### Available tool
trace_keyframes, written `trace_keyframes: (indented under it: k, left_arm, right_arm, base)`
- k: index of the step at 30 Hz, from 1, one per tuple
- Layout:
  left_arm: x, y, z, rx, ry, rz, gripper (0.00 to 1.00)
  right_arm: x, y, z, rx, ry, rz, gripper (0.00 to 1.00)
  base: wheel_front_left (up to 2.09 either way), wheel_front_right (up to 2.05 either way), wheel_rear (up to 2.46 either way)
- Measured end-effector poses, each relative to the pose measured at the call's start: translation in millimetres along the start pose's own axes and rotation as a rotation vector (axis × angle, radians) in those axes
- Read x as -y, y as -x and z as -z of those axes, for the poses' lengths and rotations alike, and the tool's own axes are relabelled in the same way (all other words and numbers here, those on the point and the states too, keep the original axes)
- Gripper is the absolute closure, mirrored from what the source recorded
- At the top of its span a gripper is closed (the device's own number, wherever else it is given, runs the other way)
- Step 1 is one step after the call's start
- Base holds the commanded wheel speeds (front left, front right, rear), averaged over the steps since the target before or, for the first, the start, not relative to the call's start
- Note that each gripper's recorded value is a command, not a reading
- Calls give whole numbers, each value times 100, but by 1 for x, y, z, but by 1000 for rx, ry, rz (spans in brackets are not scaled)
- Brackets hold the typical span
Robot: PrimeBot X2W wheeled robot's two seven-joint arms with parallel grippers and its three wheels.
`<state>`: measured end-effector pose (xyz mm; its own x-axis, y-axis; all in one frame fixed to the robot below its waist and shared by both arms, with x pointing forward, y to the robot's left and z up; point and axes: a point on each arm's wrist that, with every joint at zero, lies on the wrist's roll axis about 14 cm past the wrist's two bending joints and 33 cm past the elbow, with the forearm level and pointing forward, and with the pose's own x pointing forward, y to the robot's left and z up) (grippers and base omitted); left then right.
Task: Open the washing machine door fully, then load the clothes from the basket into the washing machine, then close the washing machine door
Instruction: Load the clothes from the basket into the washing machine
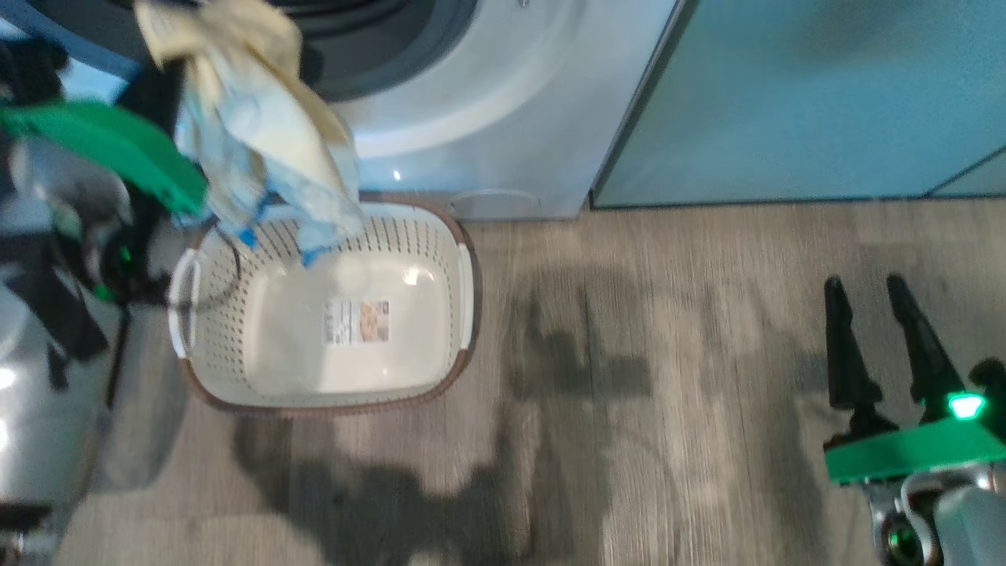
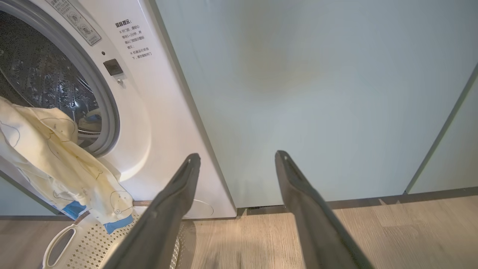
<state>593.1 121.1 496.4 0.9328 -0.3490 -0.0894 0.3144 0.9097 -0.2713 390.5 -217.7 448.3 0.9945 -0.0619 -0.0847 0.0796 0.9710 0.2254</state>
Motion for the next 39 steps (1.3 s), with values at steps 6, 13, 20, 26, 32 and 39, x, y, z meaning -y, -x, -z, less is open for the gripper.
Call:
trace_keyframes:
  k: [6,13,20,26,32,39]
  left_arm:
    - [-13,-44,-10,53,41,-17,100]
    - [-35,-110,18,32,16,-30,100]
    - [-50,-161,43,28,26,-48,100]
    - [-71,-191,55,43,-3,-88,100]
    - [-74,-213,61,116,-36,-120,100]
    - [-73,-230,28,220,-44,-97,100]
  right_arm:
    - [1,-23,5,-1,9,0,0]
    - [12,-53,30,-47,26,22,0]
    - [21,-69,57,-104,43,36,0]
    - [29,-76,73,-138,52,51,0]
    - [40,-75,85,-172,60,74,0]
    - [39,-76,95,-196,54,73,0]
  base:
    - [0,0,0]
    - [0,0,0]
    - [0,0,0]
    - [0,0,0]
    - [0,0,0]
    - [0,0,0]
